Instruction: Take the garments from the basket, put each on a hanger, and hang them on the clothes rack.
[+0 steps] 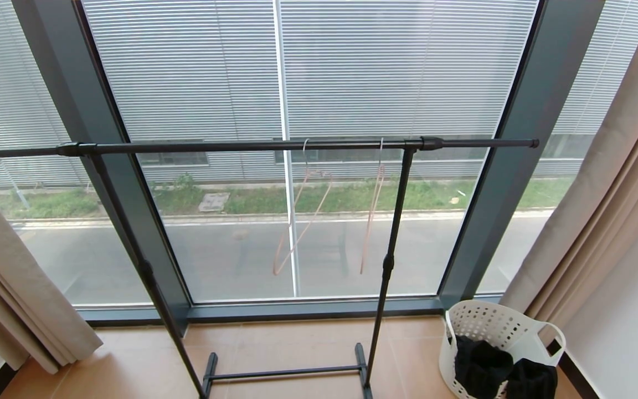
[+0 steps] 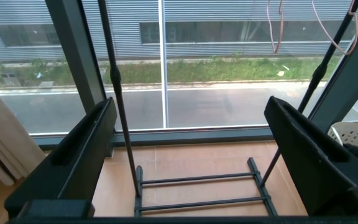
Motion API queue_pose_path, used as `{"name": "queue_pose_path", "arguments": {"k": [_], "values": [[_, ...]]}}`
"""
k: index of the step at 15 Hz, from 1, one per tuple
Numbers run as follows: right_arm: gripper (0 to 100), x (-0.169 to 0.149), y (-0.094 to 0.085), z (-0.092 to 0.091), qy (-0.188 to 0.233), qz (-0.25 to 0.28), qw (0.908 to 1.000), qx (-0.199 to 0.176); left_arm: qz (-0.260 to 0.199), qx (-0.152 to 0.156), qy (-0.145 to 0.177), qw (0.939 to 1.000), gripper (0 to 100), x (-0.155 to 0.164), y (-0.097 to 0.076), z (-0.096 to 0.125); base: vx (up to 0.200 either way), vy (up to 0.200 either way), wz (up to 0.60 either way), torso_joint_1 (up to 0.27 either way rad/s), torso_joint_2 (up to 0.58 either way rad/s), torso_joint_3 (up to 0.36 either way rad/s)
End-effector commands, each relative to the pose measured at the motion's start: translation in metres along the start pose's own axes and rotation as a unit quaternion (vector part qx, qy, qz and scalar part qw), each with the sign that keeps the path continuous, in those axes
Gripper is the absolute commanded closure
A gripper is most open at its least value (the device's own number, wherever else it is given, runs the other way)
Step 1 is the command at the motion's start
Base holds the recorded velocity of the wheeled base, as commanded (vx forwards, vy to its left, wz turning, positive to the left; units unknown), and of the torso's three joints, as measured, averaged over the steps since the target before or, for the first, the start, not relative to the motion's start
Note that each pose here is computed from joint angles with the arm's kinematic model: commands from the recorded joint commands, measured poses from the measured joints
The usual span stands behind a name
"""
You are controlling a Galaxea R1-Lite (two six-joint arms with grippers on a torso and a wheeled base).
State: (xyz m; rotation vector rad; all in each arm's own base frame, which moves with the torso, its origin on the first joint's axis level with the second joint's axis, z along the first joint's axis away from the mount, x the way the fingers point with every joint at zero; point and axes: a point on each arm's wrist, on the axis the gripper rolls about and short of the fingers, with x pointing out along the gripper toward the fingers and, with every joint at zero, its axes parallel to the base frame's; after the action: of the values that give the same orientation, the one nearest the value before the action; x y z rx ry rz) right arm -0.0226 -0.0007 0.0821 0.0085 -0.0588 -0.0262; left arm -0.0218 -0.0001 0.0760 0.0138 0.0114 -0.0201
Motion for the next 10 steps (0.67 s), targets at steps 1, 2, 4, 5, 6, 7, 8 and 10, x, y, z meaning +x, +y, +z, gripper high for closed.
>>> {"name": "queue_pose_path", "arguments": {"k": [1, 2, 4, 5, 6, 7, 8, 10], "values": [[0, 0.0001, 0.0, 0.0001, 0.0, 0.0, 1.0, 0.001, 0.0, -0.001, 0.0, 1.0, 0, 0.0001, 0.0, 0.0001, 0.0, 0.0, 0.0, -0.129, 0.34, 0.178], [0, 0.0001, 0.0, 0.0001, 0.0, 0.0, 1.0, 0.001, 0.0, 0.0, 0.0, 1.0, 0, 0.0001, 0.0, 0.0001, 0.0, 0.0, 0.0, -0.154, 0.35, 0.188], [0, 0.0001, 0.0, -0.0001, 0.001, 0.001, 1.0, 0.0, 0.0, 0.0, 0.0, 1.0, 0, 0.0001, 0.0, 0.0001, 0.0, 0.0, 0.0, -0.146, 0.34, 0.186], [0, 0.0001, 0.0, -0.0001, 0.001, 0.001, 1.0, 0.0, 0.0, 0.001, 0.0, 1.0, 0, 0.0001, 0.0, 0.0001, 0.0, 0.0, 0.0, -0.144, 0.34, 0.193], [0, 0.0001, 0.0, -0.0001, 0.001, 0.001, 1.0, 0.0, 0.0, 0.001, 0.0, 1.0, 0, 0.0001, 0.0, 0.0001, 0.0, 0.0, 0.0, -0.149, 0.34, 0.183], [0, 0.0001, 0.0, -0.0001, 0.001, 0.001, 1.0, 0.001, 0.002, -0.001, 0.0, 1.0, 0, 0.0001, 0.0001, 0.0001, 0.0, 0.0, 0.0, -0.149, 0.34, 0.178], [0, 0.0001, 0.0, -0.0001, 0.001, 0.0, 1.0, 0.002, 0.002, -0.001, 0.0, 1.0, 0, 0.0001, 0.0001, 0.0001, 0.0, 0.0, 0.0, -0.154, 0.36, 0.203], [0, 0.0001, 0.0, -0.0001, 0.001, 0.001, 1.0, 0.002, 0.002, -0.002, 0.0, 1.0, 0, 0.0001, 0.0001, 0.0001, 0.0, 0.0, 0.0, -0.156, 0.38, 0.21]]}}
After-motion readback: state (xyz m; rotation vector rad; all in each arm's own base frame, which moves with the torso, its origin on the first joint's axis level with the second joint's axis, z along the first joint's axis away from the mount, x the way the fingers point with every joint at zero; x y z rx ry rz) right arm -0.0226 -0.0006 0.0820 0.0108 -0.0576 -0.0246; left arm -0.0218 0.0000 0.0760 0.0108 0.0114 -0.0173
